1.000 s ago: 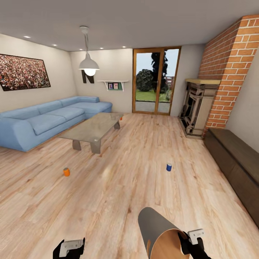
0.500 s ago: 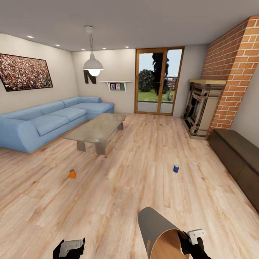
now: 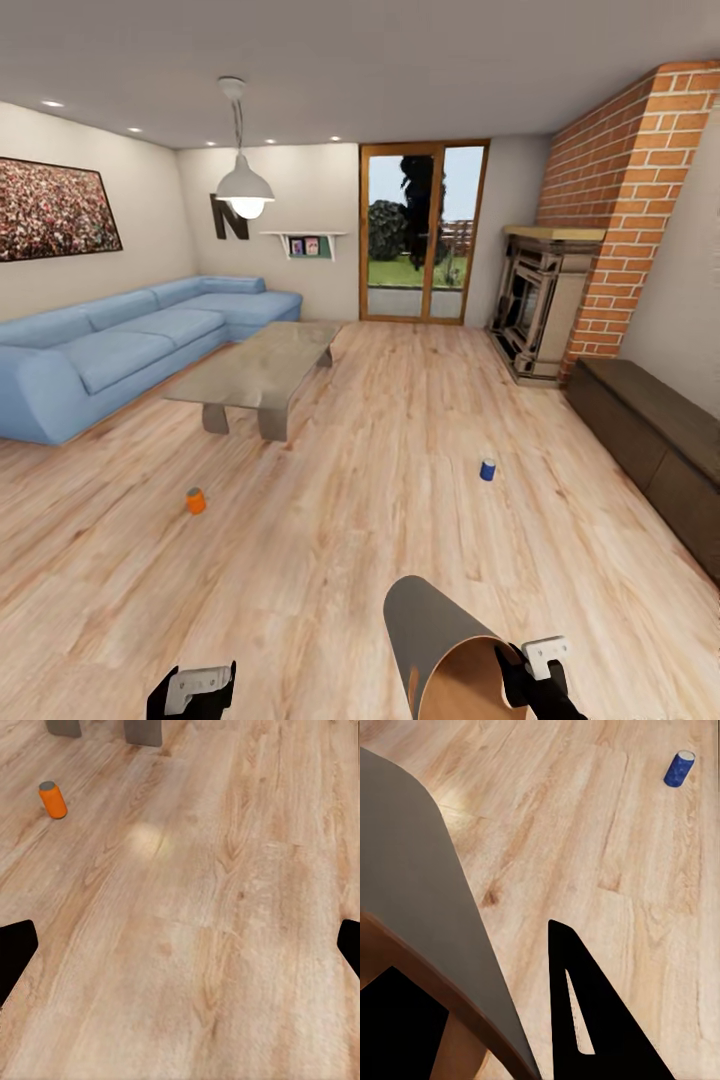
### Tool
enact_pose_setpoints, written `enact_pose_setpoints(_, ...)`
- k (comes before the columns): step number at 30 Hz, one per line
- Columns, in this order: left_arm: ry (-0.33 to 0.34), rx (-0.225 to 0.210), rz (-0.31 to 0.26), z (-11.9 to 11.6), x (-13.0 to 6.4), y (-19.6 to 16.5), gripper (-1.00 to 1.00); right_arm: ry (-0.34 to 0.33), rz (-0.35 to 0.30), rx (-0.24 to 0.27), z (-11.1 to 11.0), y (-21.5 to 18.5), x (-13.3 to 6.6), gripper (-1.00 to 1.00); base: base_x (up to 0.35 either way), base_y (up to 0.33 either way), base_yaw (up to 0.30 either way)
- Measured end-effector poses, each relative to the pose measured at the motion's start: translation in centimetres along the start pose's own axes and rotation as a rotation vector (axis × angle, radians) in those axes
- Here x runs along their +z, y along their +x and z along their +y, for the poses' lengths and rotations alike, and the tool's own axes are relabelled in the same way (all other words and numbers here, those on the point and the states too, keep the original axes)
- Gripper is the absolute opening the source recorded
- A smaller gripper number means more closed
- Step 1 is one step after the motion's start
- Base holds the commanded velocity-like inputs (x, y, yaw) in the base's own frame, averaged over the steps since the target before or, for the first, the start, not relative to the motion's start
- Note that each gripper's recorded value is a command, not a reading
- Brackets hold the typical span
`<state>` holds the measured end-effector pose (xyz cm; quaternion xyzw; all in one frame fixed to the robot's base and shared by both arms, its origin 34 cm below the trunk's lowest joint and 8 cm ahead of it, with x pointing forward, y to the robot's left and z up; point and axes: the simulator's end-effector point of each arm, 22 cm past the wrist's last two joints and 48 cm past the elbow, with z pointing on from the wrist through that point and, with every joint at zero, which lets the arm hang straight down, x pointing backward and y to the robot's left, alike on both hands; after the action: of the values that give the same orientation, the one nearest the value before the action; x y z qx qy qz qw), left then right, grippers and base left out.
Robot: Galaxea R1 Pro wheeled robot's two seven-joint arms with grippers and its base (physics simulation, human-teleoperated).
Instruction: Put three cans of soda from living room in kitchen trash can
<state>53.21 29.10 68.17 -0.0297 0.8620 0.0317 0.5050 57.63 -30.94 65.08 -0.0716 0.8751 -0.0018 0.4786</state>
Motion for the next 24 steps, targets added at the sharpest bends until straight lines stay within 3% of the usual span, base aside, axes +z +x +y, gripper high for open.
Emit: enact_pose_setpoints(24,0.001,-0.003,-0.026,-0.1,-0.1,-1.1,1.0,0.0,-0.026,-0.001,0.0,-1.3,-0.2,-1.0,0.074,0.314,-0.178)
